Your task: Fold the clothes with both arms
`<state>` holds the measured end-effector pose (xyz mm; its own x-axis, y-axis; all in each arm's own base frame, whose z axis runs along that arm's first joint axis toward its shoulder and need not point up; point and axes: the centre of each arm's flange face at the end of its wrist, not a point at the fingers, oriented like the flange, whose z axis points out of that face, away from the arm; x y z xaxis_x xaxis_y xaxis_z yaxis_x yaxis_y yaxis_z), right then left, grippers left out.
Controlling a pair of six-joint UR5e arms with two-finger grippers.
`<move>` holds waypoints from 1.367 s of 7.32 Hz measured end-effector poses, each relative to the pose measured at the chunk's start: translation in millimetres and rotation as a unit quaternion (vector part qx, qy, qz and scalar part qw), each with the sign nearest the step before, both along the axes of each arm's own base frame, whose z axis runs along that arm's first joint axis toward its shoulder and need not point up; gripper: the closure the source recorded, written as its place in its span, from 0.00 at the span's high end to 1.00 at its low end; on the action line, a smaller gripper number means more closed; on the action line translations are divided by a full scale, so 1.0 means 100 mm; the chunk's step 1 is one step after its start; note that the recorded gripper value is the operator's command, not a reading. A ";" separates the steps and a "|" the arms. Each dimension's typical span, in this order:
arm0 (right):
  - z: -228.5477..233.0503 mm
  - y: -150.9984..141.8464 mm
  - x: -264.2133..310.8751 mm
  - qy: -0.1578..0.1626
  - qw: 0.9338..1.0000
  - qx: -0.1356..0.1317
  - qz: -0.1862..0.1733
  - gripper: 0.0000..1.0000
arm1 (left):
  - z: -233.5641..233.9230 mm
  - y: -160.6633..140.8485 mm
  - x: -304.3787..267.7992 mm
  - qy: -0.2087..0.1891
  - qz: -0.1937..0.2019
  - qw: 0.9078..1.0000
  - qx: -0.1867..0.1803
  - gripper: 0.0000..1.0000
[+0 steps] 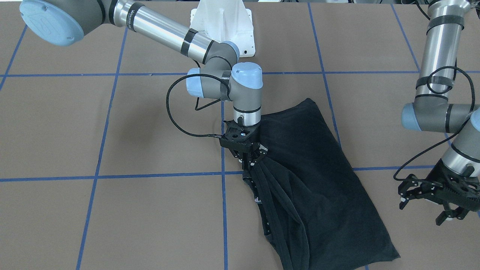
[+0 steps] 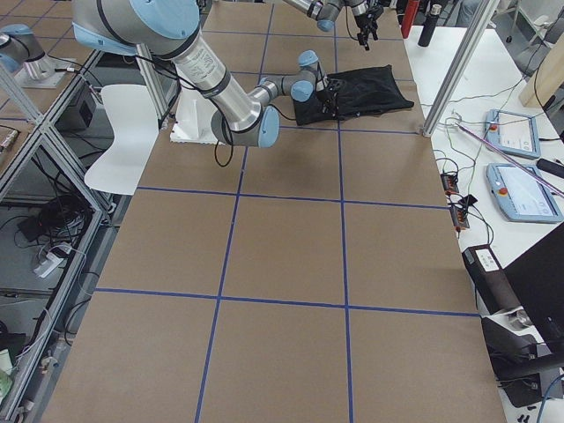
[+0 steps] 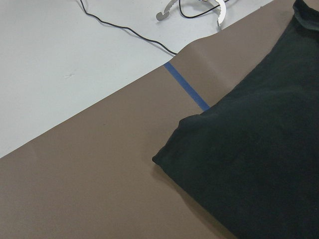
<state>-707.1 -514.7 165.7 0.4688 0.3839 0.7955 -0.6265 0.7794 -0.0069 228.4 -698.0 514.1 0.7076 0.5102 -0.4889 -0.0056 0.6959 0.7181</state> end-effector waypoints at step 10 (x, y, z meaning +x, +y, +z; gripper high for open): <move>0.37 0.97 0.76 -0.015 0.999 0.009 -0.033 0.00 | -0.01 0.00 0.00 0.001 0.000 1.000 0.001 1.00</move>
<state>-630.7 -417.7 202.3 0.4684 0.3387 0.8160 -0.5730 0.8195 -0.0112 228.6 -697.9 512.9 0.7066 0.5110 -0.4894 -0.0038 0.6944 0.7195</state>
